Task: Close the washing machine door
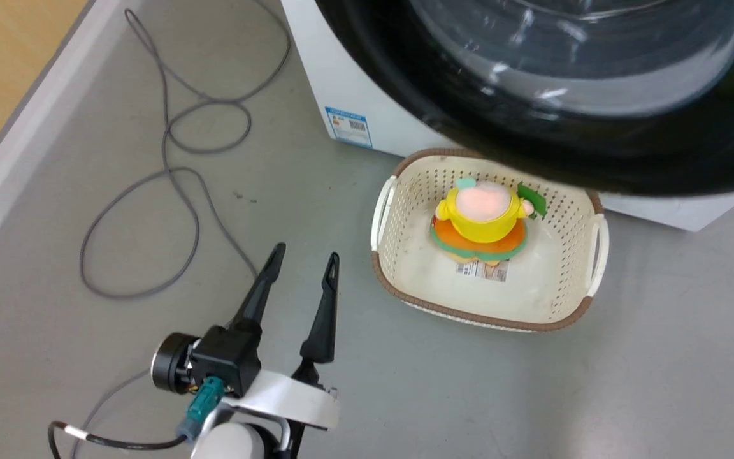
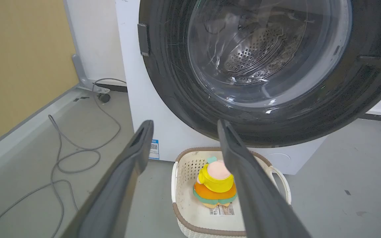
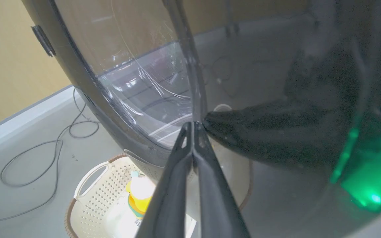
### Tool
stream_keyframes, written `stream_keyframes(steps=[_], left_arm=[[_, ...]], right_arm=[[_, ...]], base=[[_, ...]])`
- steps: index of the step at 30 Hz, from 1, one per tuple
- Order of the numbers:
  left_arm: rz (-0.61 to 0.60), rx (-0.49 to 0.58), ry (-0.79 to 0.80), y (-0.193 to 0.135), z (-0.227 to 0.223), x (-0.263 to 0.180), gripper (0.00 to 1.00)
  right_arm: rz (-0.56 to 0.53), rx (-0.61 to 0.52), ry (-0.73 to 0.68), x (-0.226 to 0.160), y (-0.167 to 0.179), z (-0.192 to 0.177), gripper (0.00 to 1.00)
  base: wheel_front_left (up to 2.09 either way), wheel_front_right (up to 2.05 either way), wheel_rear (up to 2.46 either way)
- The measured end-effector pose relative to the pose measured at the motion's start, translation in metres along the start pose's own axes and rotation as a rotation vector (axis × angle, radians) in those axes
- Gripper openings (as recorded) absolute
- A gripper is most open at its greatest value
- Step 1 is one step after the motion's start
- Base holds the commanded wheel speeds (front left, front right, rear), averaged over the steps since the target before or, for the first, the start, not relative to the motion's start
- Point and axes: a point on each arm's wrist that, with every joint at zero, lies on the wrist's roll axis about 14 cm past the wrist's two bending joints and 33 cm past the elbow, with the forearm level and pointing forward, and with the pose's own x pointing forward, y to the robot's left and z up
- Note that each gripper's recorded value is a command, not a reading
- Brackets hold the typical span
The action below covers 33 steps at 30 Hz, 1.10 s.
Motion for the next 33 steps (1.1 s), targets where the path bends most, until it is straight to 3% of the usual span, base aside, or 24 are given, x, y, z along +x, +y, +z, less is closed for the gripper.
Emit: stream_keyframes(steps=[11,18,25,33], left_arm=[[0.024,-0.005,0.013,0.004,-0.006,0.007,1.0],[0.038,-0.001,0.01,0.009,-0.005,0.005,1.0],[0.03,0.0,-0.023,0.008,0.006,0.004,1.0],[0.003,-0.007,-0.061,0.001,0.02,-0.002,1.0]], right_arm=[[-0.099,0.045,0.03,0.033,-0.043,0.015,0.0],[-0.108,0.061,0.05,0.037,-0.046,0.01,0.0],[-0.102,0.048,-0.022,0.022,-0.041,0.03,0.0],[-0.065,0.056,-0.077,-0.033,-0.02,0.024,0.0]], base=[[0.0,0.0,0.0],[0.0,0.0,0.0],[0.0,0.0,0.0],[0.0,0.0,0.0]])
